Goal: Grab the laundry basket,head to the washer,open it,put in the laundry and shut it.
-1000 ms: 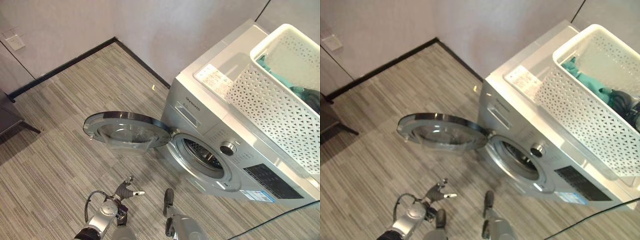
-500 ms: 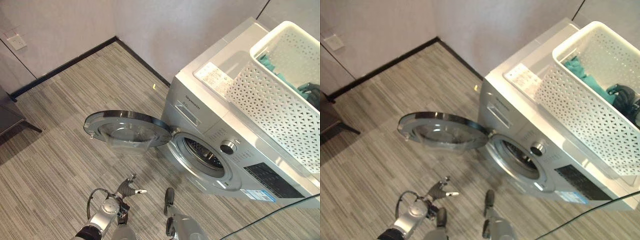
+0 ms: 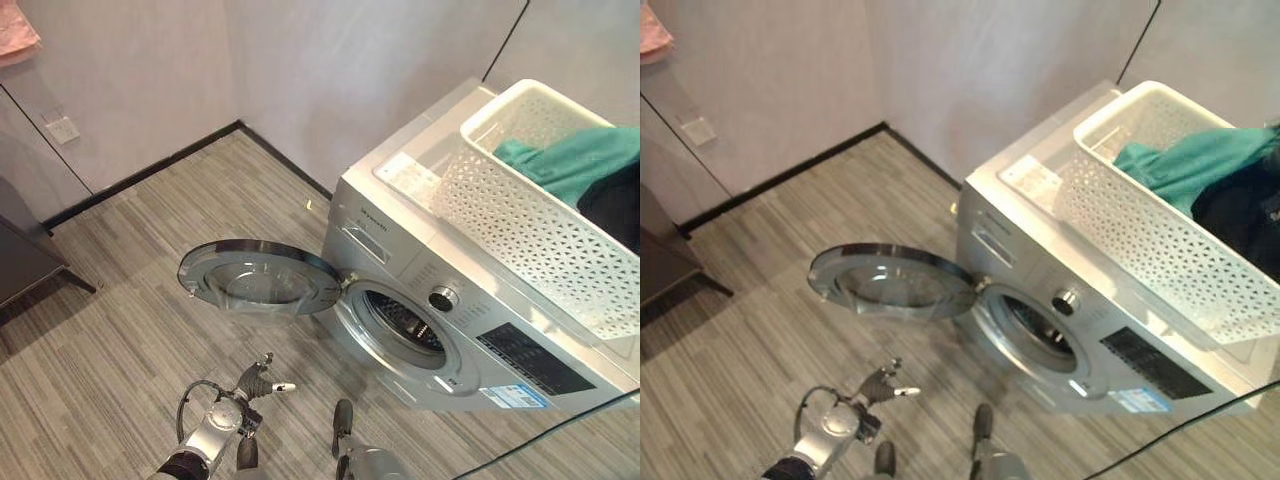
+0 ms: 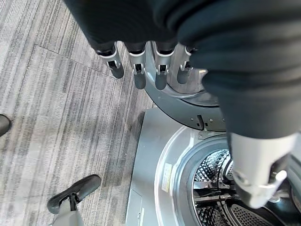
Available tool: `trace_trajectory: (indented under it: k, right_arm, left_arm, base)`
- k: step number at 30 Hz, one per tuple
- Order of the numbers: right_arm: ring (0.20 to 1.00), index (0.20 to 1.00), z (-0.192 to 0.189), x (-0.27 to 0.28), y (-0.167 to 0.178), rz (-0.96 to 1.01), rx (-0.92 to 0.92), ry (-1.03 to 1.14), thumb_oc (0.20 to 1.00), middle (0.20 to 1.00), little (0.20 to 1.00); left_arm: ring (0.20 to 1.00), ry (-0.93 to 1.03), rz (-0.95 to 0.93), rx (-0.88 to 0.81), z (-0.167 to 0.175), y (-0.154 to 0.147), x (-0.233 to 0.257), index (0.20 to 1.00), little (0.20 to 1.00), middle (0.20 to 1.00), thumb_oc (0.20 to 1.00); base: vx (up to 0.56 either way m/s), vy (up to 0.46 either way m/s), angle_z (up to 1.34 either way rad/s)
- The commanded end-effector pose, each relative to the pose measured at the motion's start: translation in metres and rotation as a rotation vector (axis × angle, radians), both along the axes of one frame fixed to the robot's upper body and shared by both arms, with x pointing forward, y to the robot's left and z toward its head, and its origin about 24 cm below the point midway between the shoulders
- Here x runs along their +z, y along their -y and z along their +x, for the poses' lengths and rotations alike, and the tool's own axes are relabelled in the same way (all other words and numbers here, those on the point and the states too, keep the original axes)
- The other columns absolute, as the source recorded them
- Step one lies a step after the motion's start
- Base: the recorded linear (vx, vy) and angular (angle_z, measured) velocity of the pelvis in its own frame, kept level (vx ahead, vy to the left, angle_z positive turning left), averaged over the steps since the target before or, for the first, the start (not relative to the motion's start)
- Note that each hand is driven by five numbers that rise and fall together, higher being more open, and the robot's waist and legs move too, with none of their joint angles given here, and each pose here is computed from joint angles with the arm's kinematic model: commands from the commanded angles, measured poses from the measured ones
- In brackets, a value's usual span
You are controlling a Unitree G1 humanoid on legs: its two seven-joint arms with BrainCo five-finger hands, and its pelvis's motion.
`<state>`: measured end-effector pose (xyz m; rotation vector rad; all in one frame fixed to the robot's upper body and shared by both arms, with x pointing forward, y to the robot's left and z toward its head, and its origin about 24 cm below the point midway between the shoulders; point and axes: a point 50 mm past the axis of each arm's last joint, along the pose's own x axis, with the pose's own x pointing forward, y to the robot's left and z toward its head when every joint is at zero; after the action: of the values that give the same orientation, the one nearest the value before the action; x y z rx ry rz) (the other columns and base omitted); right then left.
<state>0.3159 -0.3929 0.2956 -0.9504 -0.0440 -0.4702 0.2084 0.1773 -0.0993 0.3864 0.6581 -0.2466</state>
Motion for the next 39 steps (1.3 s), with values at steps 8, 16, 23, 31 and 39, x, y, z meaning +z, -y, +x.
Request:
trace_trajectory:
  k: [8,16,23,31,39]
  right_arm:
    - [0.200,0.200,0.001,0.030,0.004,0.064,-0.039,0.132,0.200,0.200,0.200]
    - [0.285,0.285,0.024,-0.016,-0.007,-0.062,-0.049,-0.163,0.285,0.285,0.285]
    - [1.000,1.000,0.038,-0.033,-0.017,-0.115,-0.068,-0.292,1.000,1.000,1.000]
    - [1.000,1.000,0.054,-0.029,-0.036,-0.099,-0.047,-0.278,1.000,1.000,1.000]
    - [1.000,1.000,0.057,-0.028,-0.039,-0.159,-0.068,-0.325,1.000,1.000,1.000]
  left_arm:
    - [1.000,0.039,0.058,-0.053,0.006,-0.003,0.003,1.000,1.000,1.000,1.000]
    - [1.000,0.025,0.049,-0.064,0.002,0.002,0.000,1.000,1.000,1.000,1.000]
    - [1.000,0.029,0.031,-0.082,0.001,0.007,0.001,1.000,1.000,1.000,1.000]
    - [1.000,0.021,0.015,-0.057,-0.002,0.003,0.001,1.000,1.000,1.000,1.000]
    - [1.000,0.043,0.020,-0.073,0.005,0.003,0.006,1.000,1.000,1.000,1.000]
  base:
    - [0.00,0.002,0.01]
    - [0.00,0.001,0.00]
    - [0.00,0.001,0.00]
    - [0.00,-0.001,0.14]
    - [0.00,0.001,0.07]
